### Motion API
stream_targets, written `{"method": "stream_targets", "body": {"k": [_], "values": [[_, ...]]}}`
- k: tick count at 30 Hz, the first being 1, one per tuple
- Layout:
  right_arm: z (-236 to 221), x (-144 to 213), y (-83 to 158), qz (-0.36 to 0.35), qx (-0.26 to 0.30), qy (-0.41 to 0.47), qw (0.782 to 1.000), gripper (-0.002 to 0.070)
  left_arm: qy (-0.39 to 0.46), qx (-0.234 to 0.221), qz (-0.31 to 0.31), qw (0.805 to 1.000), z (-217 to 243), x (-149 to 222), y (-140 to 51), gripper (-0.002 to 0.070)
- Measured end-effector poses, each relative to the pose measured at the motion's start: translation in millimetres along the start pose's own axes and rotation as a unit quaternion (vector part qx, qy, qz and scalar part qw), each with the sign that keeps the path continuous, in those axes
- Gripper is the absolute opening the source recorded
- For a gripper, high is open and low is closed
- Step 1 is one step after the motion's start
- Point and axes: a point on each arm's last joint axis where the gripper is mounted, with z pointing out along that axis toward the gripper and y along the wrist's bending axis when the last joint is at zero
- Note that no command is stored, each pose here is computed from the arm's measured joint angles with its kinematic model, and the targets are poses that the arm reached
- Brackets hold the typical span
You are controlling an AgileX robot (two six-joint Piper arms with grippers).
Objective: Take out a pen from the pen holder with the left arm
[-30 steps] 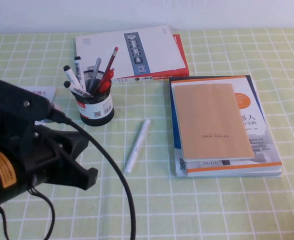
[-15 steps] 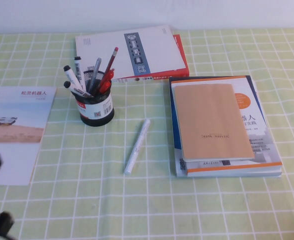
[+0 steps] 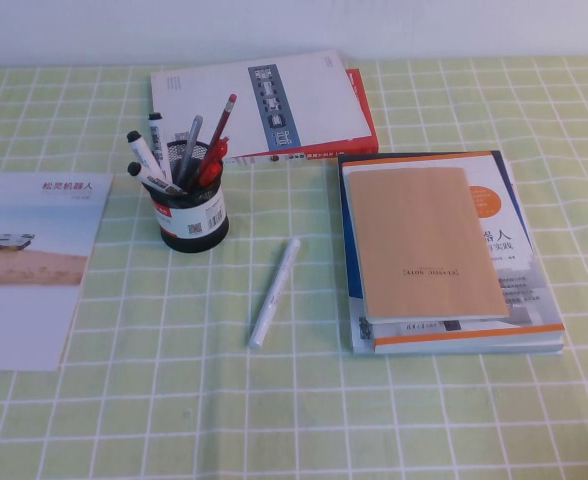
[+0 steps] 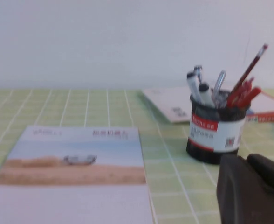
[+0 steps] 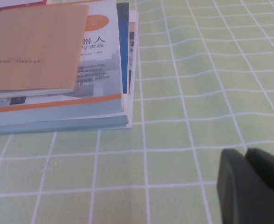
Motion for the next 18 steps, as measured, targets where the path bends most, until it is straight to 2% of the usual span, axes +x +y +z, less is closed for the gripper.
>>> {"method": "stream_targets", "body": {"k": [11, 18], "values": [[0, 0, 0, 0.004, -0.002, 0.000, 1.000, -0.0013, 0.126, -0.002, 0.012, 0.992, -3, 23, 0.6, -0.0001], [0, 0, 0, 0.004, -0.002, 0.000, 1.000, -0.0013, 0.139, -0.002, 0.015, 0.990, -3, 25, 0.7, -0.0001]]}}
